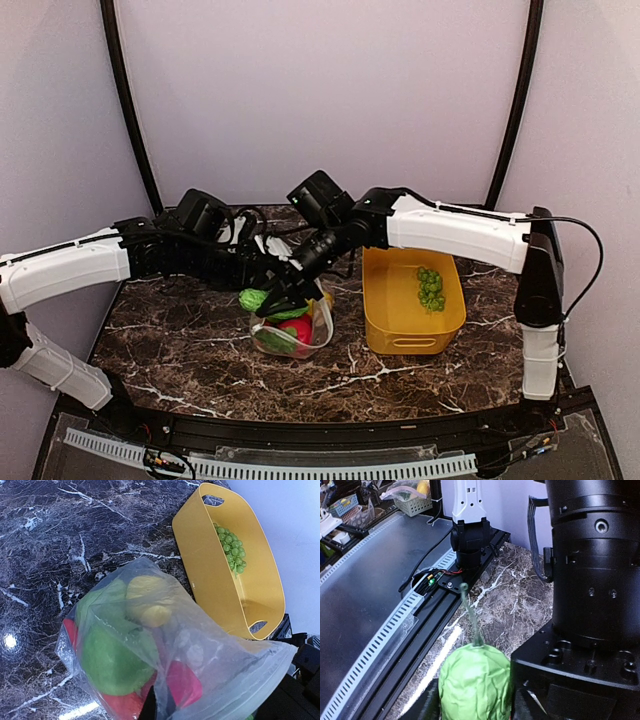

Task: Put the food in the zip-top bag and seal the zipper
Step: Place the fake vegetable in the zipper food storage bag, then adjust the zipper food storage bag at the center of the board.

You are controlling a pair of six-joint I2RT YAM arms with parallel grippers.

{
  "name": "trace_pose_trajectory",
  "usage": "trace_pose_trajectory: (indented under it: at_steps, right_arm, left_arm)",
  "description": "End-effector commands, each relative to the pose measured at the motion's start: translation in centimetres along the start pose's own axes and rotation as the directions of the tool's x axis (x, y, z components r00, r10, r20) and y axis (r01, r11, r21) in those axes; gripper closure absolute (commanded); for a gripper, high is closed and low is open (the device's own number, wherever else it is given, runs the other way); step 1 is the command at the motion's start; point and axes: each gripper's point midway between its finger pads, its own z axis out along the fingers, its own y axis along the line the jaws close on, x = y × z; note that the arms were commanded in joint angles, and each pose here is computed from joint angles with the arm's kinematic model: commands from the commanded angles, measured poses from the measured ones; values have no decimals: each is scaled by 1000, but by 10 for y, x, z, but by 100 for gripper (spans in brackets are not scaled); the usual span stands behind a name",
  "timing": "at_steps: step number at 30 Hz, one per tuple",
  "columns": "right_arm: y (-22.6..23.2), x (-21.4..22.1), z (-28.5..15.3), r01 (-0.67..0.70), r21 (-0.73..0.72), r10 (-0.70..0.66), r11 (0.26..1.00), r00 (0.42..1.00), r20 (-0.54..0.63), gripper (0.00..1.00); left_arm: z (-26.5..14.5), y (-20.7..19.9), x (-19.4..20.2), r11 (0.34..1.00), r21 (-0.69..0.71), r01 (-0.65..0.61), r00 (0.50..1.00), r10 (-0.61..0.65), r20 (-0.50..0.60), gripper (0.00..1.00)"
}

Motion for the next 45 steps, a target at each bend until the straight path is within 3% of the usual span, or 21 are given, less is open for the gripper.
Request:
trace_pose_trajectory:
  at_steps: [1,9,16,23,29,39,45]
  right_arm:
    - [-8,0,-1,79,52,-78,996,997,-24,48]
    - [-7,3,-32,112,164,-98,980,991,-91,39]
    - [28,-13,-60,71,134,-54,988,990,-129,38]
    - [77,36,-46,95,72,-64,993,934,-351,49]
    - [75,76,-35,111,134,-28,985,861,-507,48]
    - [66,104,-22,94,158,14,983,817,-577,50]
    - [79,115,-10,111,115,-18,987,794,-607,63]
  left_arm:
    - [-6,-1,-1,1000,-8,-15,1000,15,-5,99]
    - [-5,-1,0,1000,-5,-18,1000,18,-6,99]
    - [-6,-2,-5,999,-11,-33,999,33,0,99]
    - [-9,-4,-8,999,-10,-36,999,36,15,99]
    - [-8,-4,-8,999,-6,-34,999,34,10,99]
    - [-2,-4,-6,1000,-1,-28,1000,28,-2,99]
    - [0,-4,-4,1000,-1,-26,1000,26,-9,99]
